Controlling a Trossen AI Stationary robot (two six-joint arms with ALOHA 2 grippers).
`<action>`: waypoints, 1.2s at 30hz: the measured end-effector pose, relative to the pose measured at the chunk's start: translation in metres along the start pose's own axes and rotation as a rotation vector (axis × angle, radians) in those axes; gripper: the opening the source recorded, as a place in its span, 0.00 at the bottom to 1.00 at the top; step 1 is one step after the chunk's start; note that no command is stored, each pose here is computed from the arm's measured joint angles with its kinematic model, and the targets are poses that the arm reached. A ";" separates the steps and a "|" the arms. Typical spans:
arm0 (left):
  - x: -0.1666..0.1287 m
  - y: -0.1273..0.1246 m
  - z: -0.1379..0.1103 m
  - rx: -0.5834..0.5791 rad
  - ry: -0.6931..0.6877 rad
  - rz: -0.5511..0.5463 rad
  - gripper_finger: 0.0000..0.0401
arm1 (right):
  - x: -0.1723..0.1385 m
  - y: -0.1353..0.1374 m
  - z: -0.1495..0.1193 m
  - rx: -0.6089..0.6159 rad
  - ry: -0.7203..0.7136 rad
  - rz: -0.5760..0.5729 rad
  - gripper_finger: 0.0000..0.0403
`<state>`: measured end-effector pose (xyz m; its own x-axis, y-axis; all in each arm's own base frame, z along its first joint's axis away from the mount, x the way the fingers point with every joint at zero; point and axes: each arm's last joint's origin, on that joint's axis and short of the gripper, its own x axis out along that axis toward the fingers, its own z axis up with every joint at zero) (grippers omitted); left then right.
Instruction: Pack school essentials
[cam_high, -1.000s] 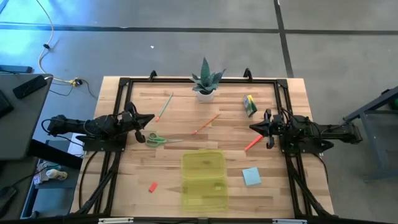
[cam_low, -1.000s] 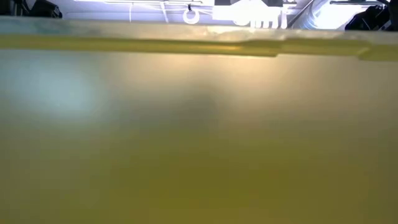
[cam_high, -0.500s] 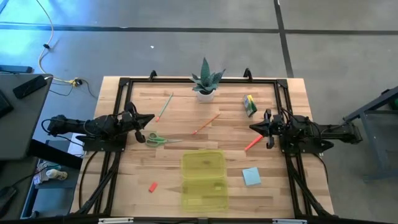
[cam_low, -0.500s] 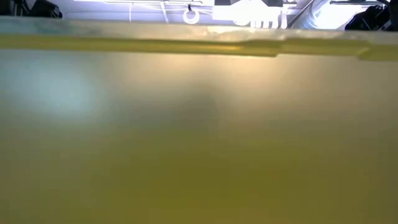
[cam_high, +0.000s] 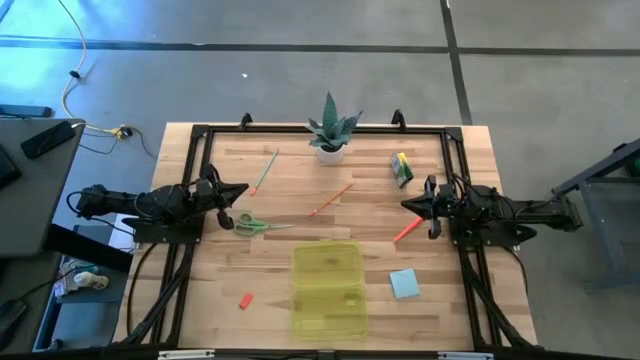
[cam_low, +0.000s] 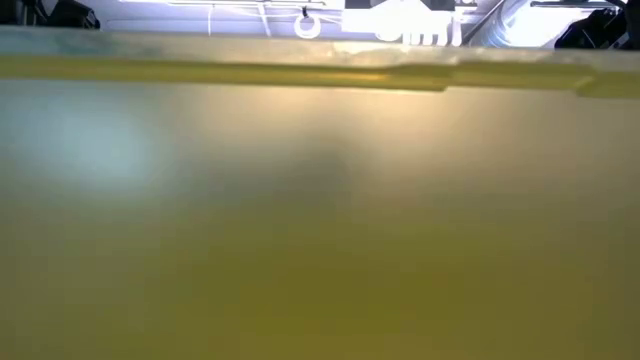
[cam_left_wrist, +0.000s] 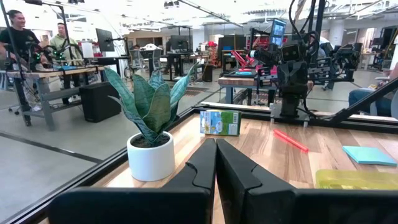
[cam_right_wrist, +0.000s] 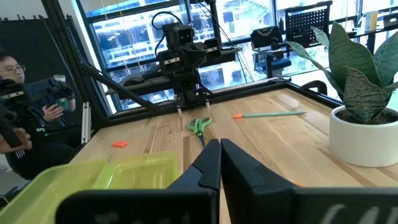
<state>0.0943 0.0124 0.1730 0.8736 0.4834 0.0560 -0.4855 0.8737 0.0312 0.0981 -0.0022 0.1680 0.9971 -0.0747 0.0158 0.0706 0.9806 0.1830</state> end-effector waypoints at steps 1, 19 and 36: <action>0.000 0.000 0.000 0.000 0.000 0.000 0.00 | 0.000 0.000 0.000 0.000 0.000 0.000 0.00; 0.000 0.000 0.000 0.000 0.000 0.000 0.00 | 0.000 0.000 0.000 0.000 0.000 -0.001 0.00; 0.000 0.000 0.000 0.000 0.000 0.000 0.00 | 0.000 0.000 0.000 0.030 -0.002 0.000 0.00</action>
<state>0.0943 0.0124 0.1730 0.8736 0.4834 0.0561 -0.4855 0.8737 0.0311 0.0981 -0.0022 0.1681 0.9970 -0.0753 0.0179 0.0698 0.9746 0.2128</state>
